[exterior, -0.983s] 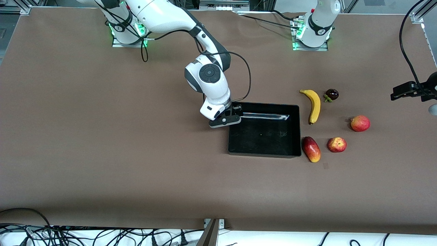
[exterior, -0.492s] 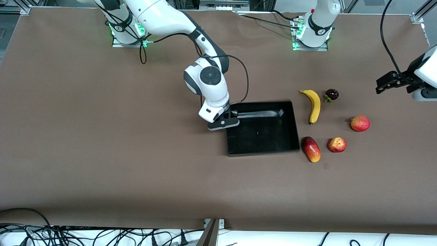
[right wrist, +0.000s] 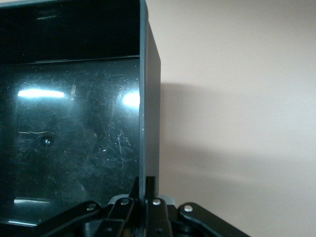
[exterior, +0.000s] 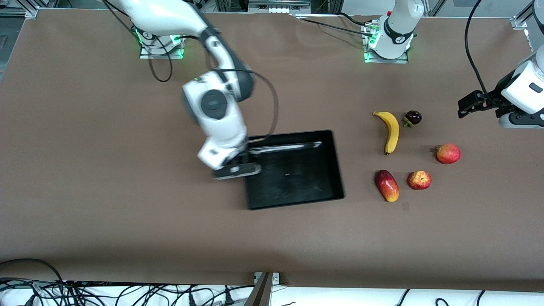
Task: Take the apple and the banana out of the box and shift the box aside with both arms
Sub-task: 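Slide the tray across the table away from the fruits with the right gripper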
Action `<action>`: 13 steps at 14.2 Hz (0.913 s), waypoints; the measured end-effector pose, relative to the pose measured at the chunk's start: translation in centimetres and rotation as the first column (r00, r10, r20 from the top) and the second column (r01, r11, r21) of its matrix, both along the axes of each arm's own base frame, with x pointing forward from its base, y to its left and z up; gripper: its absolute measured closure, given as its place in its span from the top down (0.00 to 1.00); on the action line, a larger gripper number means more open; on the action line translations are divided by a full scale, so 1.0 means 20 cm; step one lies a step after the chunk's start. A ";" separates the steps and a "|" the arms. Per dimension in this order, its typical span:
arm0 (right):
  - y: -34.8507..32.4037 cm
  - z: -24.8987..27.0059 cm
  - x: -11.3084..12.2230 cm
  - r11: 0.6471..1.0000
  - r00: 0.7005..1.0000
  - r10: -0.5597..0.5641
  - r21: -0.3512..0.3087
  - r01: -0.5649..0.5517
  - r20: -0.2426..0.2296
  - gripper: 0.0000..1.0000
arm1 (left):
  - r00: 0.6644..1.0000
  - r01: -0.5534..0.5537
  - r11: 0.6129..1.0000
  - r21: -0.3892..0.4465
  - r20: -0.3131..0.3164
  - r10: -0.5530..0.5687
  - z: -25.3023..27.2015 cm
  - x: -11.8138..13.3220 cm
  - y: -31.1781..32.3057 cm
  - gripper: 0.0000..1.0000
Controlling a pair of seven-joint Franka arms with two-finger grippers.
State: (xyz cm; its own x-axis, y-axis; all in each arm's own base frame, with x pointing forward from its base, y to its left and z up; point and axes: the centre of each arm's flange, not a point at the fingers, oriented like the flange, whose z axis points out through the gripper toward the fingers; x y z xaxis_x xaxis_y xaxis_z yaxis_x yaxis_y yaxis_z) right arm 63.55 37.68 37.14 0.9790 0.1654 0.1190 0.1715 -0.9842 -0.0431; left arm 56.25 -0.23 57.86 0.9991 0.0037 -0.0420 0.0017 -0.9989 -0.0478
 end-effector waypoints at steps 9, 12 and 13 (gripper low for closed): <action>-1.67 -0.17 0.31 0.999 0.983 0.043 0.032 -0.038 -0.176 0.05 | 0.997 0.039 0.999 0.001 -0.068 -0.039 -0.12 0.03 -0.13 1.00; -1.85 -0.34 0.25 1.000 0.982 -0.013 0.018 0.016 -0.189 0.05 | 0.998 0.021 1.000 -0.011 -0.061 -0.022 -0.09 0.03 -0.09 1.00; -1.87 -0.37 0.24 1.000 0.981 -0.018 0.015 0.022 -0.193 0.05 | 0.998 0.018 1.000 -0.019 -0.058 -0.019 -0.09 0.03 -0.08 1.00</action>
State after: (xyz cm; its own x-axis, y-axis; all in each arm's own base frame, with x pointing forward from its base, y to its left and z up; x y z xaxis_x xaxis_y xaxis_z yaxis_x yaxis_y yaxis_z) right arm 68.34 0.32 29.68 0.9870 0.1451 -0.0694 0.1386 -0.9862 -0.0905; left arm 56.88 -1.77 56.15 0.9949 -0.0160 -0.1000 -0.0190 -0.9994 -0.0286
